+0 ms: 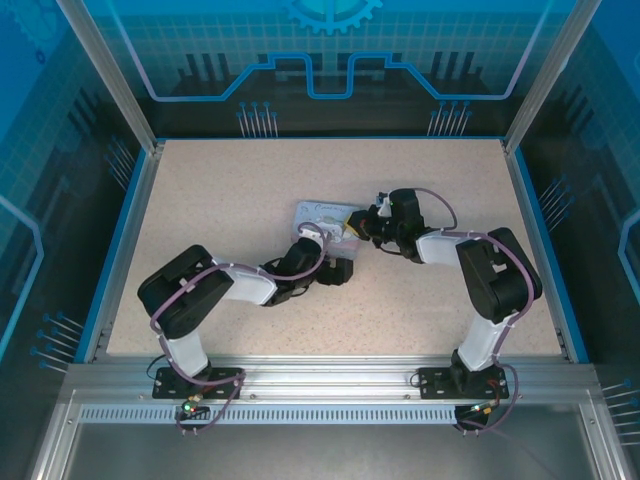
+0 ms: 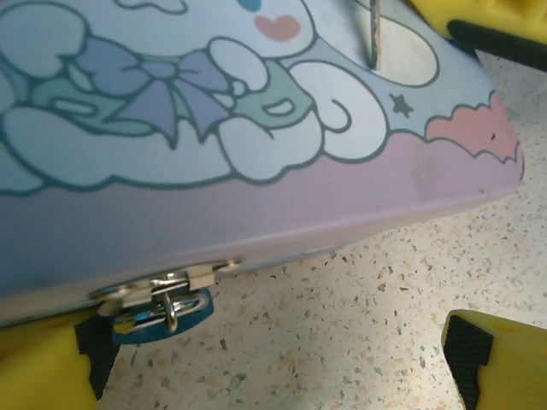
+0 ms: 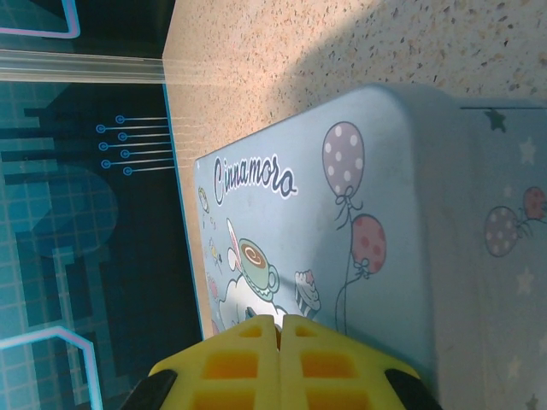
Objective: Unlock a padlock with a key
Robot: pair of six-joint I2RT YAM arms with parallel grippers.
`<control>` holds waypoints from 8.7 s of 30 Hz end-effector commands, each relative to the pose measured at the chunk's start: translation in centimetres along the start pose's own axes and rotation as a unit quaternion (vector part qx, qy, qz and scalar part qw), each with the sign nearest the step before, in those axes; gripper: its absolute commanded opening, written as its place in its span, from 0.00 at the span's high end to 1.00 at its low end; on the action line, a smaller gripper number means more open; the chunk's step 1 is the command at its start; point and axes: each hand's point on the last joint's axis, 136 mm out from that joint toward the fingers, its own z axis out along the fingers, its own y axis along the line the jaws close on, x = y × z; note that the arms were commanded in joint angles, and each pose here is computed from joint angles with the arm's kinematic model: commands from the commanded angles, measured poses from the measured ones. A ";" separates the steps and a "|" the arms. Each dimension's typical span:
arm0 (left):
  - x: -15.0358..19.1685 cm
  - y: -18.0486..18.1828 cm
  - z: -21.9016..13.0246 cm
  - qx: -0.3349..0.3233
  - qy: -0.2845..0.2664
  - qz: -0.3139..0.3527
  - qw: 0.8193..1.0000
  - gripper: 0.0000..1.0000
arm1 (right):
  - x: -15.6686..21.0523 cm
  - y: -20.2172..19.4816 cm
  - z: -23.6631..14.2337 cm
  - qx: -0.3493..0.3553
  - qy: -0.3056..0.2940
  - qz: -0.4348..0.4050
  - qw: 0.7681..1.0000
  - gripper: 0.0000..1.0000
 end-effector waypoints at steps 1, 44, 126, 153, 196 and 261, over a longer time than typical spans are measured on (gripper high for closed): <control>-0.3 -0.8 0.0 0.041 -0.007 -0.037 0.998 0.01 | 0.5 0.2 0.6 -0.002 0.012 -0.002 1.000 1.00; -0.5 -2.2 0.7 0.122 -0.045 -0.185 0.974 0.06 | 0.3 -0.2 0.5 0.017 0.014 0.002 1.000 1.00; 2.9 3.9 2.0 -0.043 -0.076 -0.238 0.967 0.74 | 0.7 -0.5 1.0 0.019 0.018 0.014 1.000 1.00; 1.5 0.0 -1.4 -0.042 0.030 -0.203 0.978 1.00 | 0.0 -0.4 1.5 0.036 0.015 0.021 0.999 1.00; -0.2 -2.9 -2.8 0.134 0.087 -0.375 0.913 1.00 | 8.1 3.5 -9.9 -0.041 -0.012 -0.072 0.996 1.00; -8.8 -4.8 -8.2 0.177 0.014 -0.414 0.893 1.00 | 6.2 4.8 -12.5 -0.097 -0.015 -0.021 0.995 1.00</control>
